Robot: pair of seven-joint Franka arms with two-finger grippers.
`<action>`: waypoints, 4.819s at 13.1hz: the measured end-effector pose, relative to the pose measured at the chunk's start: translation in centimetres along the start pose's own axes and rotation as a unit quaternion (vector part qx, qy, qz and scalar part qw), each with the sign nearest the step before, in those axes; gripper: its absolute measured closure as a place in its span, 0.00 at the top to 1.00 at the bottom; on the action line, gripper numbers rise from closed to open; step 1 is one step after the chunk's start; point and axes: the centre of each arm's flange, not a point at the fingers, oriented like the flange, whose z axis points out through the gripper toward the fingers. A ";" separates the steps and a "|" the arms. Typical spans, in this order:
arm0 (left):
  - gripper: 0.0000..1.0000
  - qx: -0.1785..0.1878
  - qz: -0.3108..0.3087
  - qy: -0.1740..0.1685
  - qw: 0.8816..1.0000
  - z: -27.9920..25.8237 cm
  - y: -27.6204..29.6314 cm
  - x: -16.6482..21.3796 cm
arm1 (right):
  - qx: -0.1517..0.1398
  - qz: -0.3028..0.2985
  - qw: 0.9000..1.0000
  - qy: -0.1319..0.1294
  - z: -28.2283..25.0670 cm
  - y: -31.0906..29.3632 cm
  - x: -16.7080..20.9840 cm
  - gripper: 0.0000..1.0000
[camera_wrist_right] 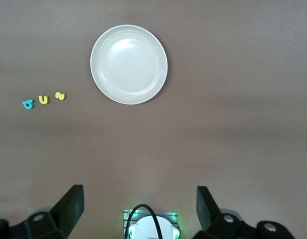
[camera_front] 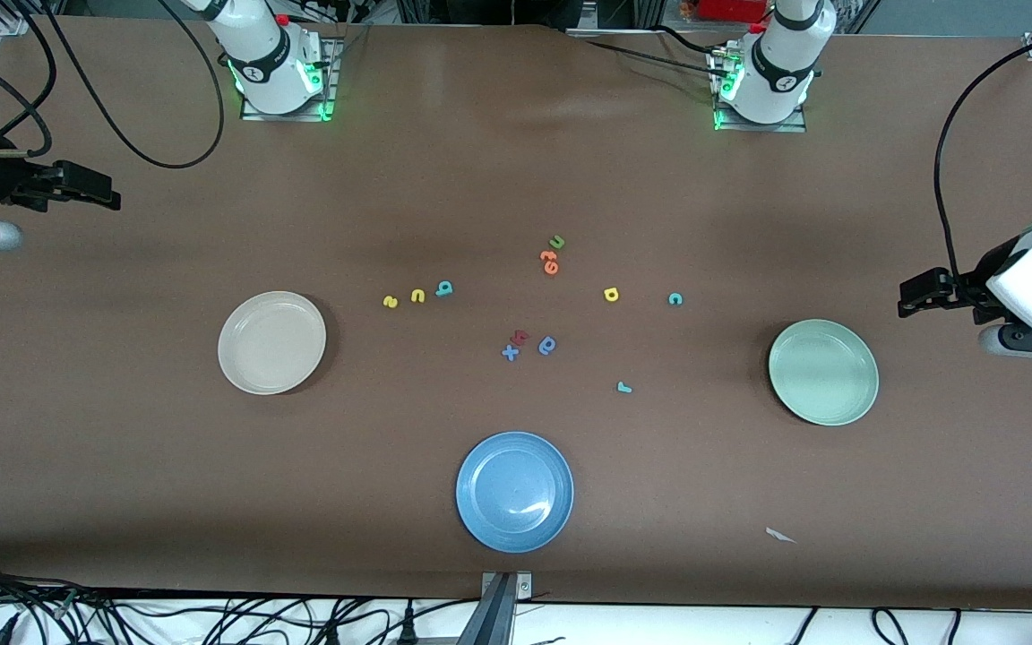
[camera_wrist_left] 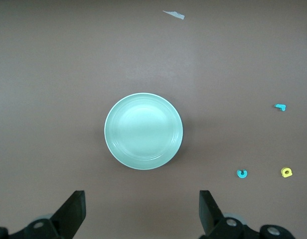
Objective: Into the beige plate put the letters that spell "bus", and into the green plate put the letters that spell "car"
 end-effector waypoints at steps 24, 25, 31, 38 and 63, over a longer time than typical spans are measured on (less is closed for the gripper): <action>1.00 -0.117 0.005 -0.047 0.992 16.7 16.1 5.7 | 0.008 -0.026 0.997 0.065 3.7 -5.0 6.1 1.00; 1.00 -0.098 0.018 -0.050 0.994 17.6 17.0 5.6 | 0.013 -0.017 0.998 0.061 4.7 -5.4 6.8 1.00; 1.00 -0.058 0.053 -0.017 0.997 22.9 22.7 2.4 | 0.021 0.033 0.997 0.066 11.0 -14.9 9.6 1.00; 1.00 -0.016 0.102 0.023 0.994 31.6 24.5 -7.3 | 0.005 0.031 0.996 0.089 22.0 -23.1 7.7 1.00; 0.31 0.046 0.108 -0.016 0.993 36.6 26.1 -11.8 | -0.006 -0.019 0.989 0.147 43.0 -24.8 1.9 1.00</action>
